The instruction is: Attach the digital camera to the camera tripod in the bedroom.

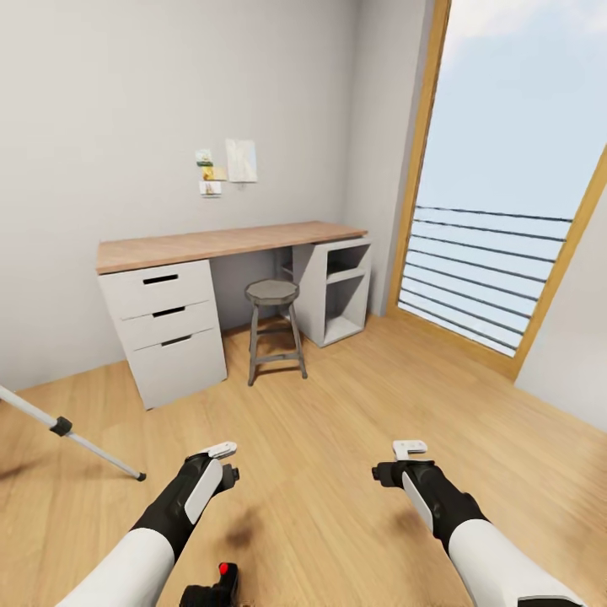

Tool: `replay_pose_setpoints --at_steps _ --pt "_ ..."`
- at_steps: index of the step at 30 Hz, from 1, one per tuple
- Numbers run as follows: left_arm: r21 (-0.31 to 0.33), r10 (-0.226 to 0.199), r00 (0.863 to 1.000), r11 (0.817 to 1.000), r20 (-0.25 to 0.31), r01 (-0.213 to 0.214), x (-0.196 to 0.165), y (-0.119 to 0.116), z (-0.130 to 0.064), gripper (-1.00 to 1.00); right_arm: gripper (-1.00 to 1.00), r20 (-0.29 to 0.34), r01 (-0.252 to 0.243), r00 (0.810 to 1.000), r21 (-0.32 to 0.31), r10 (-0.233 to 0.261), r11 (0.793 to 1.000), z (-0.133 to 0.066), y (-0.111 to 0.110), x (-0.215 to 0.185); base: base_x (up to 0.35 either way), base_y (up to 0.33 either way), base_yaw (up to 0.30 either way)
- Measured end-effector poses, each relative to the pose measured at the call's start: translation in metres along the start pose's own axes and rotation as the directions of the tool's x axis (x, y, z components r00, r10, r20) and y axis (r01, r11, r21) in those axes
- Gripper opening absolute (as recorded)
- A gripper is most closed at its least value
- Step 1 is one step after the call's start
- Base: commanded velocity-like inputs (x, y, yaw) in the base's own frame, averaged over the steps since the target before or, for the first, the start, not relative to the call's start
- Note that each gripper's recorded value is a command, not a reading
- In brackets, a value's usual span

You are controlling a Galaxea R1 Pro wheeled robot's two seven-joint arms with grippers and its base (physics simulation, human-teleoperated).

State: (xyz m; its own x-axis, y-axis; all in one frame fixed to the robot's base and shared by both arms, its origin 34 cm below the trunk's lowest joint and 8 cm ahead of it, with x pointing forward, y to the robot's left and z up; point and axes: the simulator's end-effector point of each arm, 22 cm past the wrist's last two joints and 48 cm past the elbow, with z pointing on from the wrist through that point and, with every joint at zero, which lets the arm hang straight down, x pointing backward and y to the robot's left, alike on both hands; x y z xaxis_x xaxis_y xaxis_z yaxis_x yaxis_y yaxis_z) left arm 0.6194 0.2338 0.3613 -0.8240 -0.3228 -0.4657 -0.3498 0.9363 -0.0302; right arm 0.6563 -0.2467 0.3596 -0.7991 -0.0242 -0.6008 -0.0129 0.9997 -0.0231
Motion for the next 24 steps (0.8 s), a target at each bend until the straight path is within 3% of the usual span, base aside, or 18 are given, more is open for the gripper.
replay_pose_setpoints --at_steps 24 --pt "-0.05 0.026 0.996 0.998 -0.088 -0.03 0.038 0.011 0.04 1.0 1.0 -0.101 -0.004 0.995 -0.003 0.004 1.0 0.036 0.002 0.05 0.0 0.0 0.0"
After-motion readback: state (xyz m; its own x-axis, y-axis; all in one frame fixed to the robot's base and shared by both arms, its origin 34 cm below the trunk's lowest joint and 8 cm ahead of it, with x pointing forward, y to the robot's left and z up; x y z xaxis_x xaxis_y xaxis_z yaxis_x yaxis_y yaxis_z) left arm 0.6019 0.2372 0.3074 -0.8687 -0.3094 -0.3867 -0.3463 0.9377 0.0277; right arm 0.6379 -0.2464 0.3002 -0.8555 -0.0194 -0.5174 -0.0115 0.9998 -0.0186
